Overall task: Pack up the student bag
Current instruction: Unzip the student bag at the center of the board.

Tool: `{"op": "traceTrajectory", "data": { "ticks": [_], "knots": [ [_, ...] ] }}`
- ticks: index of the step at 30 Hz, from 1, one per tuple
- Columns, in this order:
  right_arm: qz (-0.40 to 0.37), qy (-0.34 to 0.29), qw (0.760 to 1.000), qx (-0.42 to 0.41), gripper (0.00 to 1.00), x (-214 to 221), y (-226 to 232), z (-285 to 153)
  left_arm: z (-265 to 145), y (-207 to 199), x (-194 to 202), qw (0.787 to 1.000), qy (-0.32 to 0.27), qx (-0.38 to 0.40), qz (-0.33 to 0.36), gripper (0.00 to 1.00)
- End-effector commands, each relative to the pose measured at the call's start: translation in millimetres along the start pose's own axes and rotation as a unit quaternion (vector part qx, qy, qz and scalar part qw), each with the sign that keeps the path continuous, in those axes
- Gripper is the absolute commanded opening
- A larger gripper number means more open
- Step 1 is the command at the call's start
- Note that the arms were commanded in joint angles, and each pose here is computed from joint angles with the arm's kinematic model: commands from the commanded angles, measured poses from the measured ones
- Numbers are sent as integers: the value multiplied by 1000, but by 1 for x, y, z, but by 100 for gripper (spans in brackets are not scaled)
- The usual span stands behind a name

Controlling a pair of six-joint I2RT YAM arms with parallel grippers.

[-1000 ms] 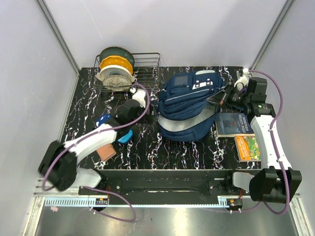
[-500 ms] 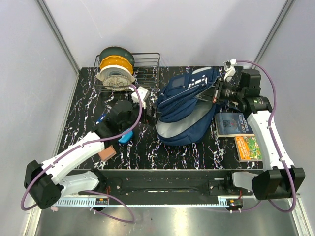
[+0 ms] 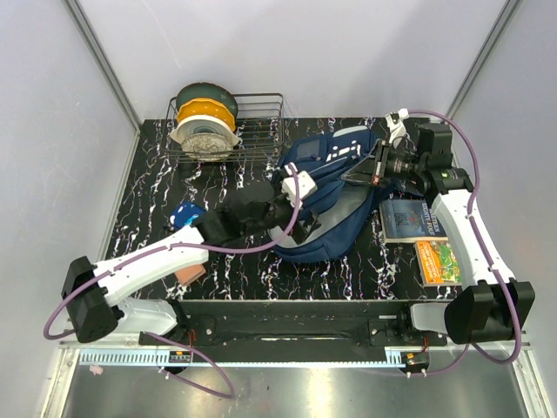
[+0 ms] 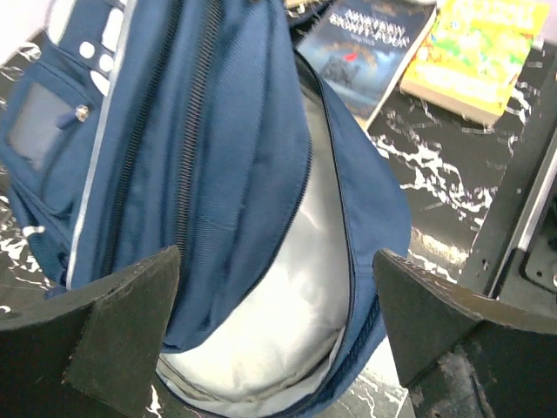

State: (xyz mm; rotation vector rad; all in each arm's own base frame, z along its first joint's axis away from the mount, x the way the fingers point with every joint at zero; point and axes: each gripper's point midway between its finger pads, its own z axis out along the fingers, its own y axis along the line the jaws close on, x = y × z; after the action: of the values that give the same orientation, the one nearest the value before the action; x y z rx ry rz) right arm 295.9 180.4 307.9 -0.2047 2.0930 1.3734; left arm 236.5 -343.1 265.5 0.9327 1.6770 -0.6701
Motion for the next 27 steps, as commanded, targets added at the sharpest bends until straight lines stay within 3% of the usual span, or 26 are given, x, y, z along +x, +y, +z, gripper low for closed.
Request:
{"op": "traceTrajectory", "data": {
  "ticks": [1,10,13,14,17,23,27],
  "knots": [
    [-51,-8,998,-36,0,-8,21,-1,10,-4,-1,1000,7,3,24,96],
    [-51,8,998,-34,0,4,20,-1,36,23,-1,997,4,-71,42,88],
    [-50,10,998,-24,0,7,17,-1,45,31,2,994,19,-92,47,64],
    [-49,9,999,-17,0,7,14,-1,46,33,1,994,19,-97,48,41],
    [-39,11,999,33,0,8,-9,2,50,35,9,993,35,-106,43,0],
    [-2,22,992,128,0,13,-58,8,36,19,11,995,34,-88,44,0],
    [6,39,985,170,0,21,-81,14,14,-7,-15,999,2,-42,23,0]
  ]
}}
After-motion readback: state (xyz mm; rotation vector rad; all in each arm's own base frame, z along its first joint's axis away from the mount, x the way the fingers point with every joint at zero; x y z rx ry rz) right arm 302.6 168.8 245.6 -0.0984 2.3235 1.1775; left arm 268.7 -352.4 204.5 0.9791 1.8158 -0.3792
